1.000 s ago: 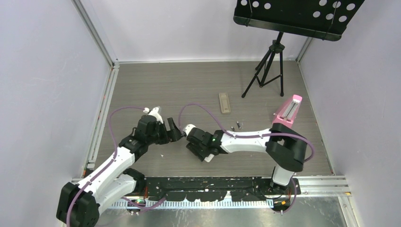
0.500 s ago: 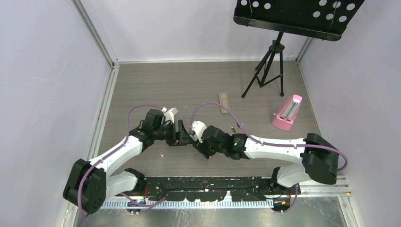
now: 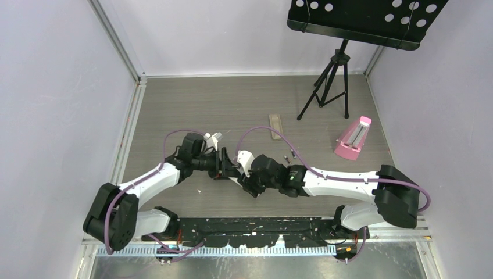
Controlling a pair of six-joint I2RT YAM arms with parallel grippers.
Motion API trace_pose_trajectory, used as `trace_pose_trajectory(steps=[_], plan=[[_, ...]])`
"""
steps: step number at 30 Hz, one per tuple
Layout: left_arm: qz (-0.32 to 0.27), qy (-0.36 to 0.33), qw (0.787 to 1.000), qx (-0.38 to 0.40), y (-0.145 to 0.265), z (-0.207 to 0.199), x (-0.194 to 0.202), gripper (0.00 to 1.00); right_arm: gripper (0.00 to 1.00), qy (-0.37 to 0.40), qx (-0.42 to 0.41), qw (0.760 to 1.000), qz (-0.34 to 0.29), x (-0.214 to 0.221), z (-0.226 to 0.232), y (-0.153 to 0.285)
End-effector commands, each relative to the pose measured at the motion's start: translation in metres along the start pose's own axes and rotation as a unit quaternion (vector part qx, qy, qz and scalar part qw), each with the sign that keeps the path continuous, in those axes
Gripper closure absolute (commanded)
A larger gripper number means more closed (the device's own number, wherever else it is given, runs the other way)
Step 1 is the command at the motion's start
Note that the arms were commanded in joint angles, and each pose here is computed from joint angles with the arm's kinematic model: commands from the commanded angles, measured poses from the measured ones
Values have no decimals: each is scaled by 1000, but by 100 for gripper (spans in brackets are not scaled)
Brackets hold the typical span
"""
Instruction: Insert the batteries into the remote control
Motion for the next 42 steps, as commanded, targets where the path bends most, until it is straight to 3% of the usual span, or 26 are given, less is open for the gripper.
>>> trace_pose_trajectory(steps=[1, 10, 14, 16, 17, 19, 21, 26, 28, 32, 39, 42], plan=[[-16, -17, 999, 48, 0, -12, -13, 57, 70, 0, -35, 998, -43, -20, 10, 7], [-8, -3, 998, 63, -3, -10, -9, 76, 70, -4, -33, 998, -44, -22, 10, 6], [-8, -6, 998, 66, -4, -10, -10, 99, 68, -13, -24, 999, -46, -23, 7, 4], [-12, -10, 998, 59, -5, -9, -10, 100, 55, -26, -7, 999, -45, -23, 4, 3], [-16, -10, 998, 52, -5, -7, -11, 100, 38, -36, 2, 998, -45, -23, 3, 3], [-31, -12, 999, 34, -6, -3, -12, 100, 18, -62, 16, 997, -49, -22, 0, 3], [-52, -20, 998, 14, -8, 1, -15, 100, 13, -100, 15, 994, -51, -21, 0, 5], [-109, -23, 993, -30, -13, 17, -20, 100, 18, -229, 24, 970, -73, -20, -5, 11], [-131, -19, 991, -31, -16, 21, -21, 100, 25, -314, 54, 945, -78, -20, -16, 11], [-166, -15, 986, -20, -21, 25, -27, 100, 48, -478, 82, 871, -83, -13, -40, 8], [-163, -4, 986, -26, -27, 33, -24, 100, 56, -604, 91, 787, -90, -12, -42, -8], [-159, -1, 987, -31, -28, 35, -21, 100, 57, -623, 86, 772, -89, -7, -43, -16]])
Point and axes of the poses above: each gripper's point midway between its finger pads, its own y axis back along the fingers, its own z axis along the line the jaws close on, x = y × z, the point moved 7 cm from there along y, back along the fingers, and after that the axes turned 15 degrees about -y, right-handed, at the moved point
